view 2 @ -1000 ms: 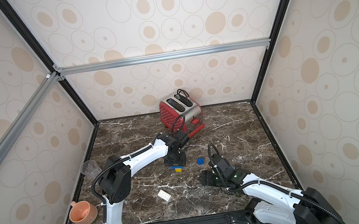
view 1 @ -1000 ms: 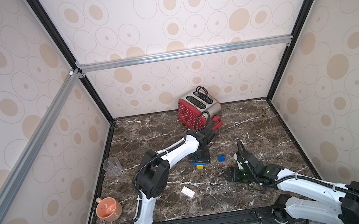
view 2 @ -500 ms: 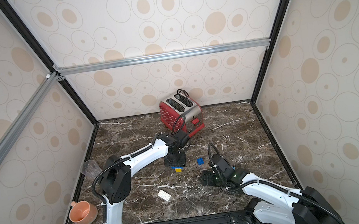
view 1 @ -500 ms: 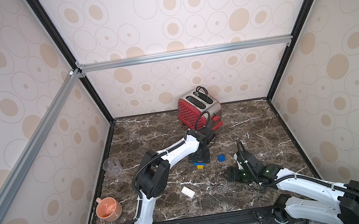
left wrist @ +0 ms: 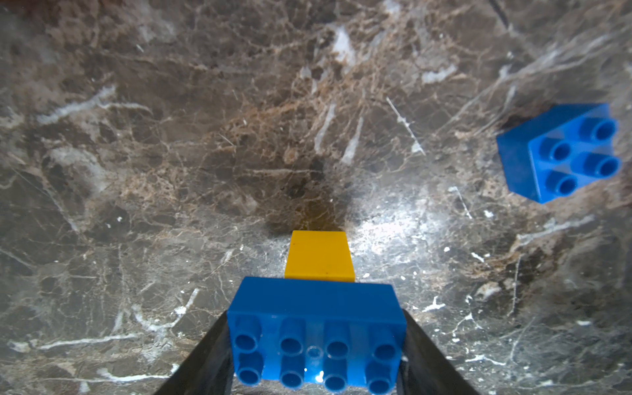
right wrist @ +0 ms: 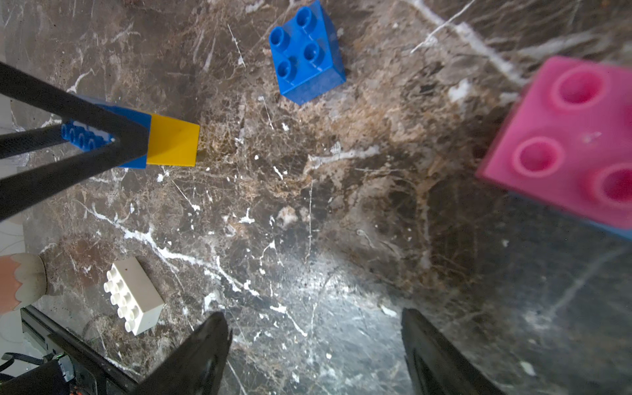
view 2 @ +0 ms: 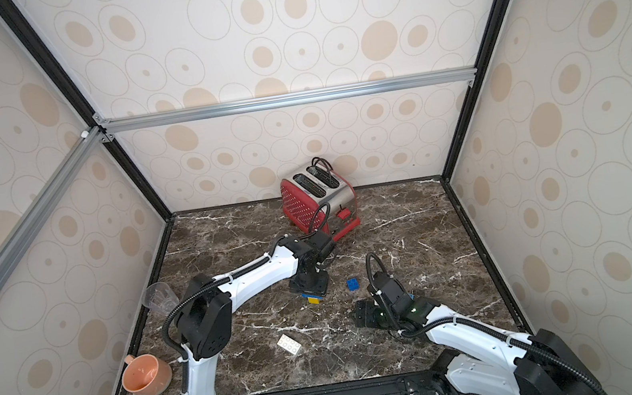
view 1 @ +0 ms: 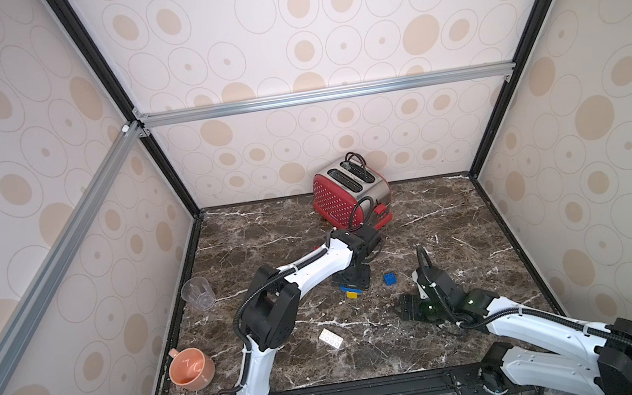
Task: Assemble a carrot with lego
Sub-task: Assemble the lego brick with the lego brick.
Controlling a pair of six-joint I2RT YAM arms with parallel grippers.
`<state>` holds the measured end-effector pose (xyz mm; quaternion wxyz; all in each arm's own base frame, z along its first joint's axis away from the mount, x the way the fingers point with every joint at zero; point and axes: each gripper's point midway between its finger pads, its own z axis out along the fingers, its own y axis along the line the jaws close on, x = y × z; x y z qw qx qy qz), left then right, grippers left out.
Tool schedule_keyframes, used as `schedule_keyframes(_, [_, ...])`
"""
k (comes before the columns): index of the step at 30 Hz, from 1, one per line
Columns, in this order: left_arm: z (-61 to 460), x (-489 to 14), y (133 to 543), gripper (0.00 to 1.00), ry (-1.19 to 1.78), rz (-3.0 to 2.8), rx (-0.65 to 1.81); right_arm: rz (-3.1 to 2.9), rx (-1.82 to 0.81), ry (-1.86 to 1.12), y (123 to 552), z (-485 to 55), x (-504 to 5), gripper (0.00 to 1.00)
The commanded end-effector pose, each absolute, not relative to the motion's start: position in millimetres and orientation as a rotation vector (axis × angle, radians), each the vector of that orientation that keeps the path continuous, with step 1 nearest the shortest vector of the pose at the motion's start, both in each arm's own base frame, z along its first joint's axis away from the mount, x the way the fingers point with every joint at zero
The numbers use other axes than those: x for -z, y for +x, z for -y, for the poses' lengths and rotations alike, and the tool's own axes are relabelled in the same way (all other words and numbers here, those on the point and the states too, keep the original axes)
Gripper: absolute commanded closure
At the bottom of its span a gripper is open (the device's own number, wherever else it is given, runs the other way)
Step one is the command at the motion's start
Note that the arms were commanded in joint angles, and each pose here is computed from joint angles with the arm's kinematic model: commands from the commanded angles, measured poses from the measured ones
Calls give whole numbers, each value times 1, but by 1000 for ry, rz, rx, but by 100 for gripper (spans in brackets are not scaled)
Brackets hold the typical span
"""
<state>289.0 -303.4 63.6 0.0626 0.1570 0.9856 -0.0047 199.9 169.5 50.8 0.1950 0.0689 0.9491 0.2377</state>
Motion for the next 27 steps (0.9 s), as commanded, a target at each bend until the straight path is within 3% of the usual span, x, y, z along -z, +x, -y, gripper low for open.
schedule_keyframes(1, [296, -59, 272, 60, 606, -2994, -129, -2665, -644, 210, 199, -164, -50, 18])
schedule_keyframes(21, [291, -25, 255, 71, 634, -3082, -178, -2670, -624, 209, 202, -162, -56, 17])
schedule_keyframes(27, [275, -34, 271, 72, 385, -3037, -327, -2668, -616, 213, 204, -162, -59, 17])
